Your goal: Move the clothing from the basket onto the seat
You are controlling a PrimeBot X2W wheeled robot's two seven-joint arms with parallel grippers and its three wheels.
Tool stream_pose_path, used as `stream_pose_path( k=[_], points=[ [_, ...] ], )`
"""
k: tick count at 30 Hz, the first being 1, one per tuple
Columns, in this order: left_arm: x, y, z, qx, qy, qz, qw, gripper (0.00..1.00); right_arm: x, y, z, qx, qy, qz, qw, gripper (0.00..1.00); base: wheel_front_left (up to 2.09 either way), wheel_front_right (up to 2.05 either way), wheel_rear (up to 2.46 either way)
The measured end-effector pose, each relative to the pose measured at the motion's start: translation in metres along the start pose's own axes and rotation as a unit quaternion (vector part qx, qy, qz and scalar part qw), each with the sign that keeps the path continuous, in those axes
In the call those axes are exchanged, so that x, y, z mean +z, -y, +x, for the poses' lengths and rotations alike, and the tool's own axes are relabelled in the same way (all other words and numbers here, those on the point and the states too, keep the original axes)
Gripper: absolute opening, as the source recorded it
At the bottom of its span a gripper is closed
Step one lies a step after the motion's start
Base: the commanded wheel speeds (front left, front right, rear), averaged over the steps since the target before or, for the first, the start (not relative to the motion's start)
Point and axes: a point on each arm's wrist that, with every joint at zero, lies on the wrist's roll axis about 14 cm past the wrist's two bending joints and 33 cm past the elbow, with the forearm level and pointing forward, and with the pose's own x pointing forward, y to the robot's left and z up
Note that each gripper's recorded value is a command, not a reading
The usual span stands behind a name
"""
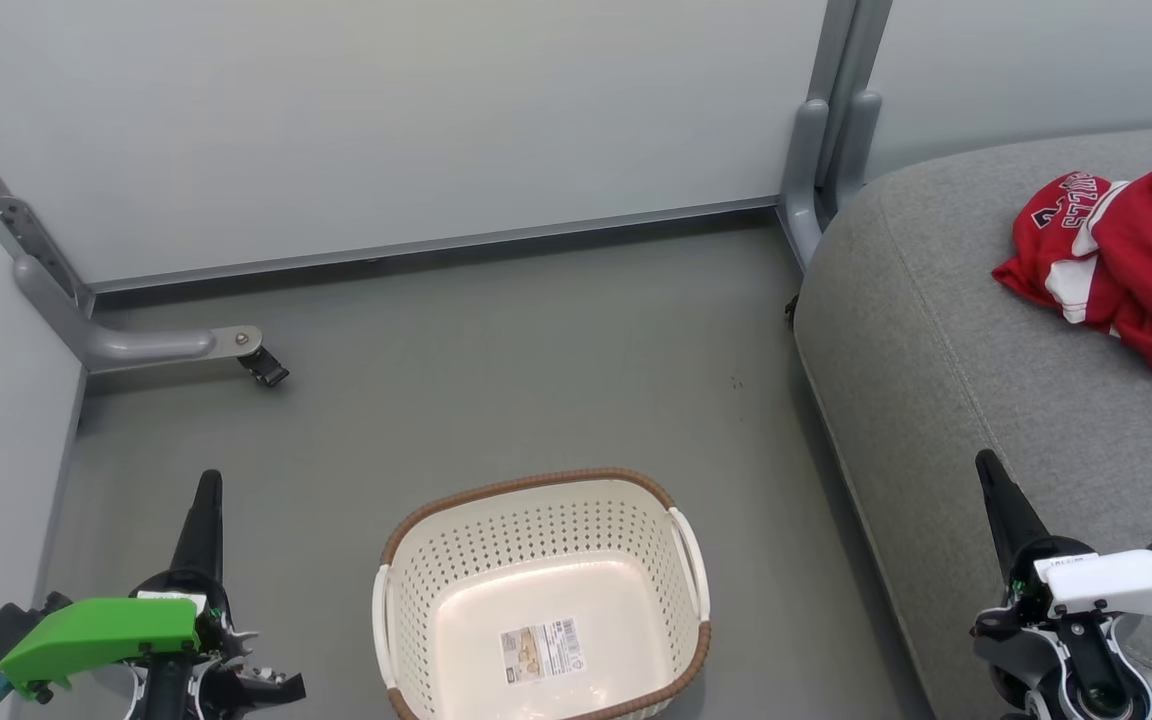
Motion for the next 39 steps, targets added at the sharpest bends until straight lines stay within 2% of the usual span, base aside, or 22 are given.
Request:
stream_pose_path(
  k=[19,39],
  points=[
    [-0.0034,0.0093,0.0058,-0.019,-0.01,-0.063,0.998,0.0,0.0077,-0.0023,-0.0027,0.007,0.005,0.064,0.998,0.0,0.0,0.0,0.0],
    [-0.0033,0.0095,0.0059,-0.019,-0.01,-0.063,0.998,0.0,0.0079,-0.0032,-0.0021,0.008,0.006,0.064,0.998,0.0,0.0,0.0,0.0]
  ],
)
